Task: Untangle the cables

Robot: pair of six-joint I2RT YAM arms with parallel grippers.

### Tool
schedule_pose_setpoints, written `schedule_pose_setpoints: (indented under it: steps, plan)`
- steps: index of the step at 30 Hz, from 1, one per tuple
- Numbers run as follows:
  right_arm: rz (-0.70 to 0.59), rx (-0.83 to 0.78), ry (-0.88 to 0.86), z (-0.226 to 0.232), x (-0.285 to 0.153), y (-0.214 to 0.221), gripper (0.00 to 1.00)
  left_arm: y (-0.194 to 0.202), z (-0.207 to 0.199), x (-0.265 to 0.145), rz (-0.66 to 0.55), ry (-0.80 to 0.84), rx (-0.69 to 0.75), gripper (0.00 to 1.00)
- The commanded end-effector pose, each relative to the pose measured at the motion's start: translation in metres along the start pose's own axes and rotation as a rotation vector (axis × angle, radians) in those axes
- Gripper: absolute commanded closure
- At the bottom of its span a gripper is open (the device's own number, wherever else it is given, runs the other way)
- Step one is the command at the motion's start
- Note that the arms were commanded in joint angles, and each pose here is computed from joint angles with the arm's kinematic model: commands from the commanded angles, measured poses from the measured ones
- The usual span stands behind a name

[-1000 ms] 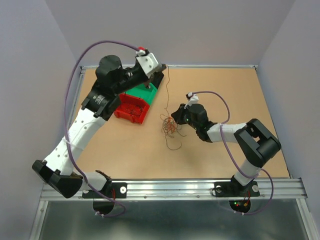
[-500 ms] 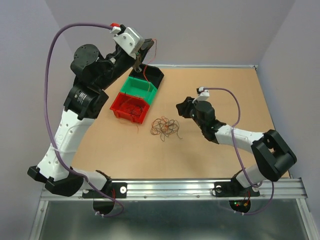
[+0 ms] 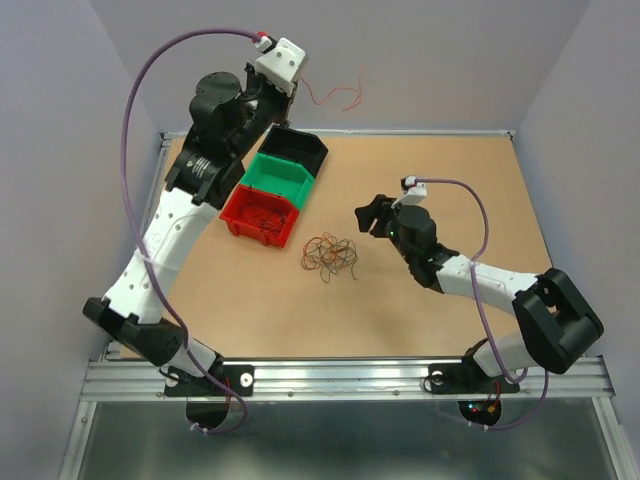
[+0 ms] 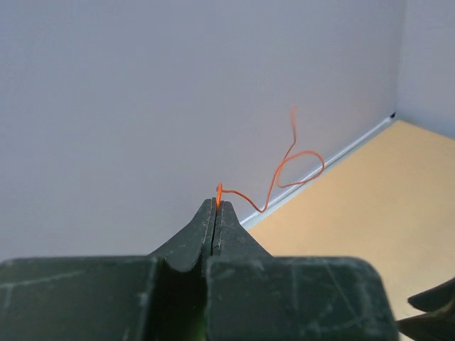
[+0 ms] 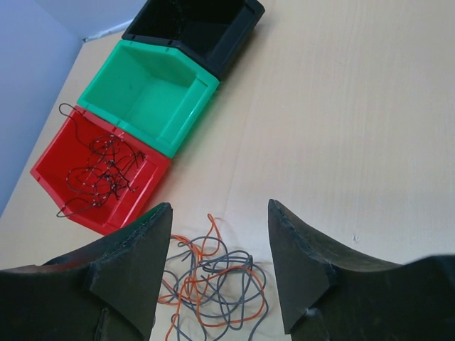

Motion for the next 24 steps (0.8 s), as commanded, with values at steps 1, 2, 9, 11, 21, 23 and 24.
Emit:
schedule_pose_setpoints:
  steps: [1,2,9,11,21,23,24]
  plan:
    - [-0.068,0.007,0.014,0.000,-0.007,-0.010,0.38,0.041,0.009,0.037,0.092,-0.080,0.048,1.00]
    - [-0.072,0.006,0.013,0.000,-0.008,-0.011,0.38,0.050,0.012,0.044,0.112,-0.083,0.065,1.00]
    - [-0.093,0.013,0.018,0.000,-0.013,-0.015,0.38,0.130,0.052,0.077,0.251,-0.145,0.082,1.00]
    - [-0.090,0.014,0.010,0.001,-0.013,-0.015,0.38,0.165,0.056,0.083,0.307,-0.136,0.081,1.00]
    - [-0.093,0.016,0.010,0.001,-0.014,-0.016,0.38,0.230,0.098,0.084,0.451,-0.215,0.086,1.00]
    - [-0.092,0.017,0.009,0.001,-0.014,-0.016,0.38,0.228,0.100,0.083,0.450,-0.228,0.090,1.00]
    - [-0.092,0.018,0.007,0.001,-0.014,-0.016,0.38,0.226,0.105,0.081,0.460,-0.287,0.091,1.00]
Point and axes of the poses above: each gripper's point midway between its finger pads, its own x axis out along the fingers, its own z axis along the line the jaws close on, y = z × x, the point moved 9 cm from there along -x, back along the fingers, and after that the axes turned 2 degrees about x, right-handed, at the moved point
